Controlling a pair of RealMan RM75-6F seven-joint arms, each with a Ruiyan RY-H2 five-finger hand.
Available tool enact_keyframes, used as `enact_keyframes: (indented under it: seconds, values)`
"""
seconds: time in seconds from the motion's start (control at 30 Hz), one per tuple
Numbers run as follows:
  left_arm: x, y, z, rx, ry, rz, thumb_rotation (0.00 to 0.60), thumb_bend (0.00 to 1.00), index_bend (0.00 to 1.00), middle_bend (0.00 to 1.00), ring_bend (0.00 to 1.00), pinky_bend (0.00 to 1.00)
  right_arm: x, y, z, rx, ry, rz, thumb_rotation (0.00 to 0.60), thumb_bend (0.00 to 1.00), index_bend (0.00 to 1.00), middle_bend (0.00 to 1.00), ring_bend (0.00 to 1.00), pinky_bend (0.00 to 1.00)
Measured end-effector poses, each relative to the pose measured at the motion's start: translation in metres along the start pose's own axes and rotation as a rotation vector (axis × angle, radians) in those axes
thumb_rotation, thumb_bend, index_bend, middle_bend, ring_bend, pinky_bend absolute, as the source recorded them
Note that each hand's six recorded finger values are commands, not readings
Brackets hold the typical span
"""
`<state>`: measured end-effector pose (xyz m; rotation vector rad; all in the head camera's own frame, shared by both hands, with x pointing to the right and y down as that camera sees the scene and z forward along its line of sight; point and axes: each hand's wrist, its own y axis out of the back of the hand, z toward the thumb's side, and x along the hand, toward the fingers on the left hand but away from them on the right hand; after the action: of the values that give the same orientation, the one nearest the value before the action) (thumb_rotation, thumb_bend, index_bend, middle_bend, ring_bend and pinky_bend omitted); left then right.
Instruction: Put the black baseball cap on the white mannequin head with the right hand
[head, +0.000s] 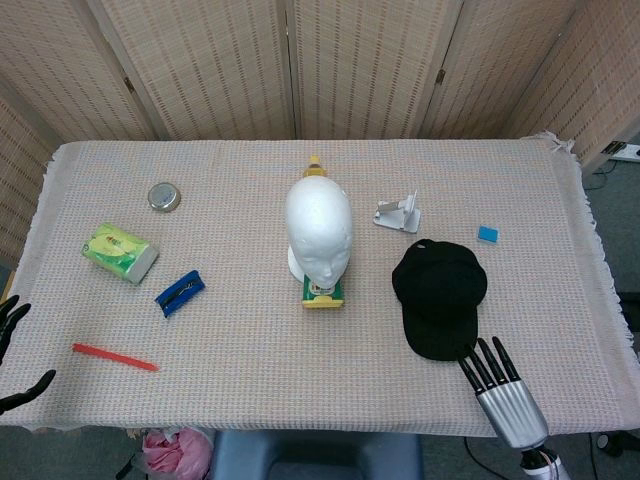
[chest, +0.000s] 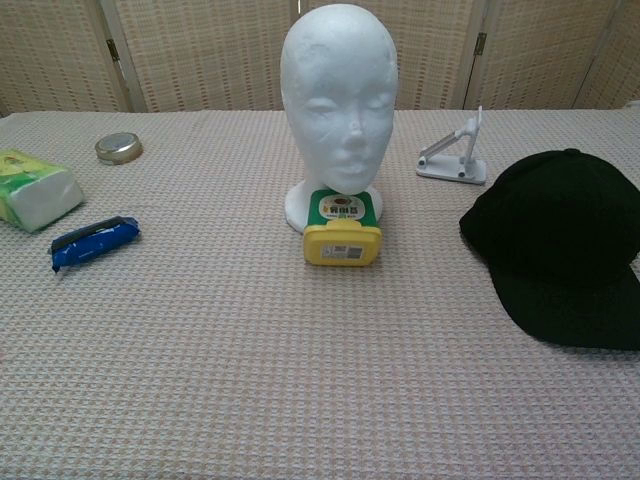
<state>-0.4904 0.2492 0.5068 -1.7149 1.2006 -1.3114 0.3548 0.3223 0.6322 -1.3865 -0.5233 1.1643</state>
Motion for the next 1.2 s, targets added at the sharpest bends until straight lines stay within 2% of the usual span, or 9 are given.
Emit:
enact_keyframes:
  seconds: [0.23, 0.4, 0.7, 1.2]
  values:
    - [-0.004, 0.006, -0.001, -0.030, -0.017, 0.002, 0.600, 0.25, 0.00, 0.00, 0.00, 0.17, -0.007, -0.013, 0.012, -0.002, -0.008, 0.011, 0.600, 0.20, 0.12, 0.16, 0.00, 0.00]
    - [-0.007, 0.010, -0.002, -0.049, -0.027, 0.003, 0.600, 0.25, 0.00, 0.00, 0.00, 0.17, -0.019, -0.021, 0.020, -0.018, -0.023, 0.009, 0.600, 0.20, 0.16, 0.18, 0.02, 0.00]
    - [-0.011, 0.017, -0.004, -0.076, -0.035, 0.012, 0.600, 0.25, 0.00, 0.00, 0.00, 0.17, -0.036, -0.036, 0.028, -0.031, -0.055, 0.027, 0.600, 0.20, 0.18, 0.20, 0.05, 0.05]
    - [-0.015, 0.022, -0.008, -0.103, -0.046, 0.017, 0.600, 0.25, 0.00, 0.00, 0.00, 0.17, -0.063, -0.042, 0.038, -0.063, -0.093, -0.010, 0.600, 0.21, 0.28, 0.28, 0.13, 0.14]
